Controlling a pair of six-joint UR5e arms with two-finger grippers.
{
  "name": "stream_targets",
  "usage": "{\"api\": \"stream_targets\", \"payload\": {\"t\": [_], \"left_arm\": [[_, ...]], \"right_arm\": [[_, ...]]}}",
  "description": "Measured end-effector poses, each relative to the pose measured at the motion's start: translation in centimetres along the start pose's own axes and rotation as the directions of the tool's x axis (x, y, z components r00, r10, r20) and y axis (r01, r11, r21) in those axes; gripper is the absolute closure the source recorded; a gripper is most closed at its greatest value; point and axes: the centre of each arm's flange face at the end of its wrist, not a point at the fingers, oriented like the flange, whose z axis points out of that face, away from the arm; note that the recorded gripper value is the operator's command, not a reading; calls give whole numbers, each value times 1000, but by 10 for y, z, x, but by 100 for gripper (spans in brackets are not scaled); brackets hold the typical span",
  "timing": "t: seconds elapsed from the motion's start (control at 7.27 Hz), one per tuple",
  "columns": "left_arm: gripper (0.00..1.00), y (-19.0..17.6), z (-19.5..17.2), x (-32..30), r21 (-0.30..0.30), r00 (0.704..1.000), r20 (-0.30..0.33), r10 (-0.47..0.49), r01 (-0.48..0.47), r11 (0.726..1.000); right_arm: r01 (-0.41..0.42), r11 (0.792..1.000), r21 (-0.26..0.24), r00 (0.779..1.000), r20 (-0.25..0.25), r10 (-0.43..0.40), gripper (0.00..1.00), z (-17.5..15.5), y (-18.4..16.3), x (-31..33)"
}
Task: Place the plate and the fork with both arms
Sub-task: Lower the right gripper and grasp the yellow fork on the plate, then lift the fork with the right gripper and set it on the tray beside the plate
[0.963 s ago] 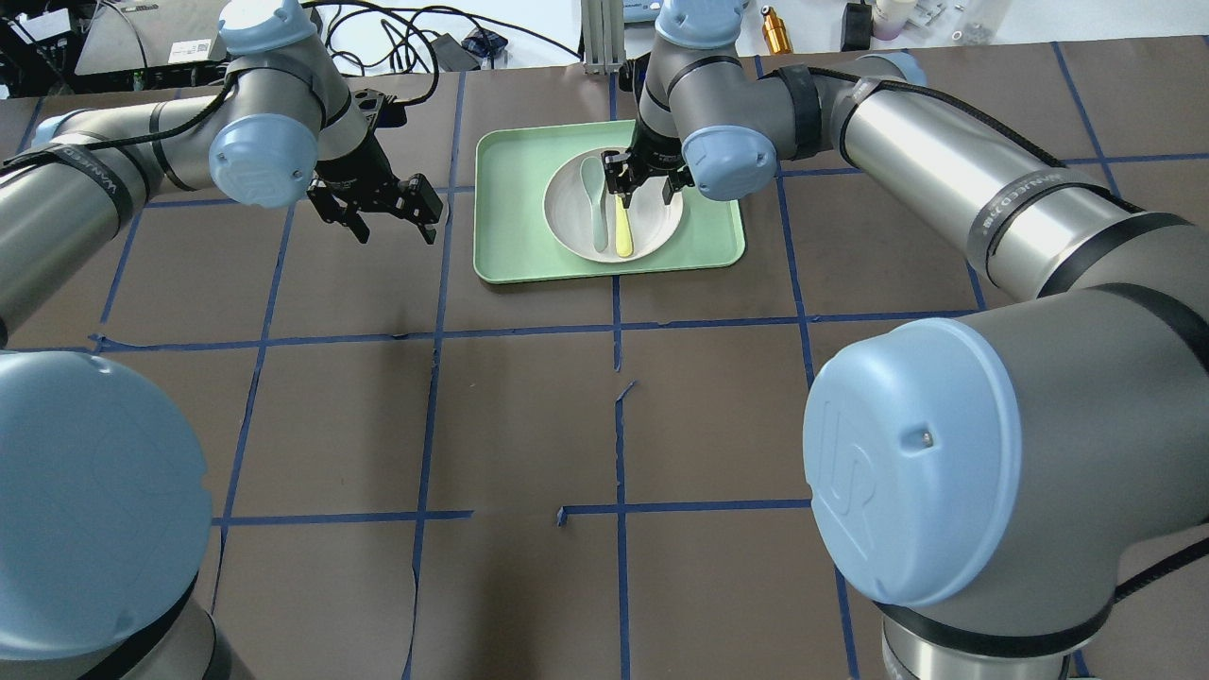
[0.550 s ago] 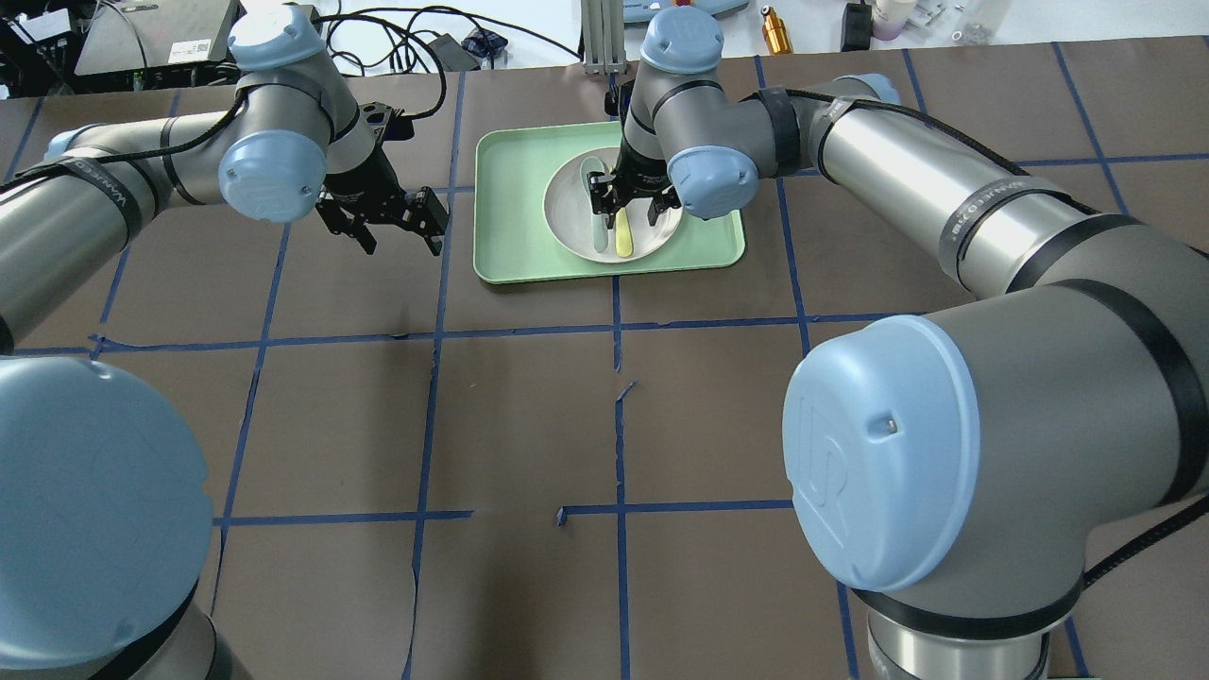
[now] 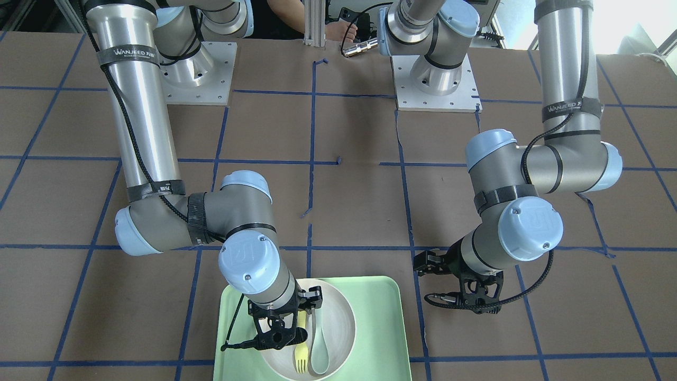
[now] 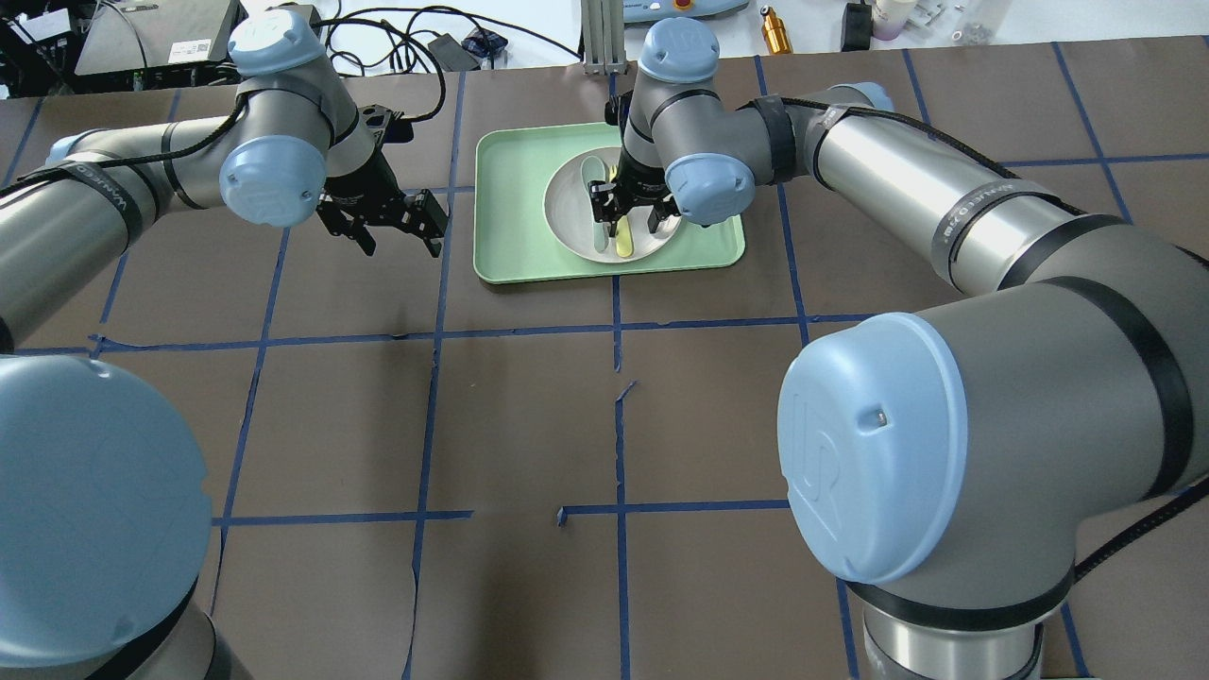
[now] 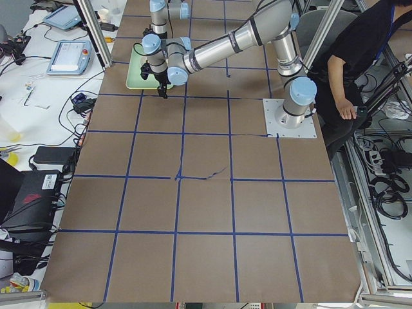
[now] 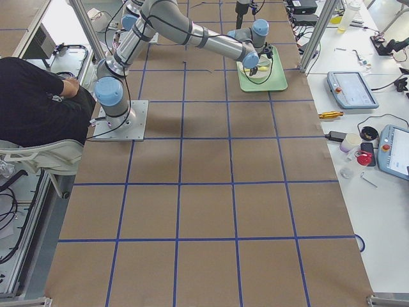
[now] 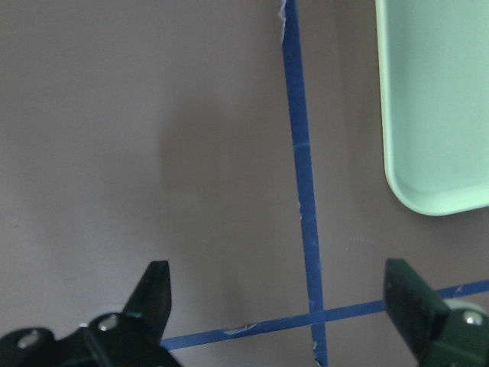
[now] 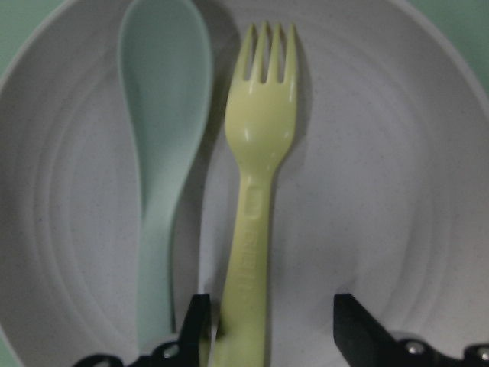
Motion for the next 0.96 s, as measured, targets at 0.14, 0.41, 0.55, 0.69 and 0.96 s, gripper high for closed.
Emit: {"api": "stream_targets", "payload": {"t": [0.14,0.41,0.55,0.69,0.96], "left_arm": [[0,0,0,-1,0,1000,1,1,-1,1000],[0,0,0,-2,0,1000,1,6,-6,1000],[0,0,0,-2,0,1000,0,6,-6,1000],[0,0,0,-3,0,1000,0,7,-7,1000],[0,0,-1,-3,2,1000,1,7,-7,1000]], "right_arm": [[-1,1000,0,1000,-2,1,82,0,0,0],[-5,1000,1,1000,-10,5,100,0,0,0],[-14,1000,4,1000,-22,14,100,-1,1,-1],[-25,1000,8,999,-36,25,100,-3,1,-2],[-58,998,29,997,-50,59,100,-19,1,-4]]}}
